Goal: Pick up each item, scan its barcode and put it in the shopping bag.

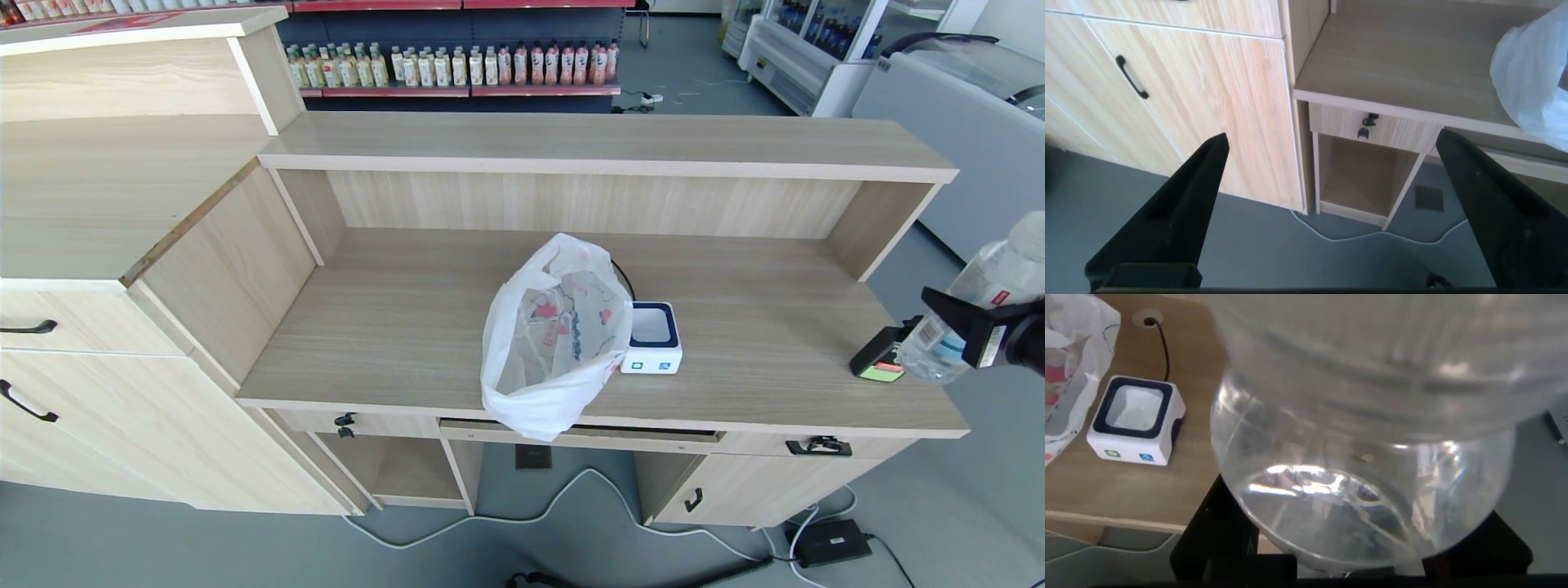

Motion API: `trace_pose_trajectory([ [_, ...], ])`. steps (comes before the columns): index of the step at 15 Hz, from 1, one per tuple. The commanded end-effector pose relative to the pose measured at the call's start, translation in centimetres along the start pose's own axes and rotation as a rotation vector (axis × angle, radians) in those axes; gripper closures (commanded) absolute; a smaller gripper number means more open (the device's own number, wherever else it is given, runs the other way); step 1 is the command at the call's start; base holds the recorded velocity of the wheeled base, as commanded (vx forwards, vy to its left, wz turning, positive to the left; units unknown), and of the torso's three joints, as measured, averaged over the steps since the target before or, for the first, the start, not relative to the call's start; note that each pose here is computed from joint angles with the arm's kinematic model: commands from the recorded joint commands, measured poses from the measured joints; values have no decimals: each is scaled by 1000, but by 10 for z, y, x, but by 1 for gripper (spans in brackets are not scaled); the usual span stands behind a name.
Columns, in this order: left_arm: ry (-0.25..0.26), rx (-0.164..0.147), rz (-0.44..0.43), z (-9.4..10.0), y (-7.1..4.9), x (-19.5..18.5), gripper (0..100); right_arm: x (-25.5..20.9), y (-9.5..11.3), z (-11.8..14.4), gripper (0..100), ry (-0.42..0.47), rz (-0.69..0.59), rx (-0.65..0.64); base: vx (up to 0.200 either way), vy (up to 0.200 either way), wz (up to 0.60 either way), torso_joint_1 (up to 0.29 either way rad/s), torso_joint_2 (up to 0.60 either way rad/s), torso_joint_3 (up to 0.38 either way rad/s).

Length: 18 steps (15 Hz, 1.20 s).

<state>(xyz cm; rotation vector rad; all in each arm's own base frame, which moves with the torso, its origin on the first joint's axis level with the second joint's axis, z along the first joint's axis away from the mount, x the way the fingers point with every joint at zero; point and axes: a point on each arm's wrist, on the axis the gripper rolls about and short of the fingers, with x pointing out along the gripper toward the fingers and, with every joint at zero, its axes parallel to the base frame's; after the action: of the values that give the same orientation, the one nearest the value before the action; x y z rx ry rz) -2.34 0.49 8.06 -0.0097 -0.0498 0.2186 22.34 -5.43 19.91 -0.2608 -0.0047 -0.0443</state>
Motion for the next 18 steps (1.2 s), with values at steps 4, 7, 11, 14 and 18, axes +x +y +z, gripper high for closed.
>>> trace_pose_trajectory([
  [4, -1, -1, -1, 0, 0, 0, 0, 6, -4, -9, 100, 36, -12, -22, 0, 0, 0, 0, 0, 0],
  [7, -1, -1, 1, 0, 0, 0, 0, 11, -15, -21, 100, 80, -56, -51, 0, 0, 0, 0, 0, 0],
  [11, -1, -1, -1, 0, 0, 0, 0, 15, -20, -28, 100, 108, -64, -106, 0, 0, 0, 0, 0, 0],
  [14, -1, -1, -1, 0, 0, 0, 0, 16, -19, -28, 100, 107, -57, -115, 0, 0, 0, 0, 0, 0],
  [18, -1, 1, -4, 0, 0, 0, 0, 15, -20, -29, 100, 110, -65, -115, 0, 50, 0, 1, 1, 1],
])
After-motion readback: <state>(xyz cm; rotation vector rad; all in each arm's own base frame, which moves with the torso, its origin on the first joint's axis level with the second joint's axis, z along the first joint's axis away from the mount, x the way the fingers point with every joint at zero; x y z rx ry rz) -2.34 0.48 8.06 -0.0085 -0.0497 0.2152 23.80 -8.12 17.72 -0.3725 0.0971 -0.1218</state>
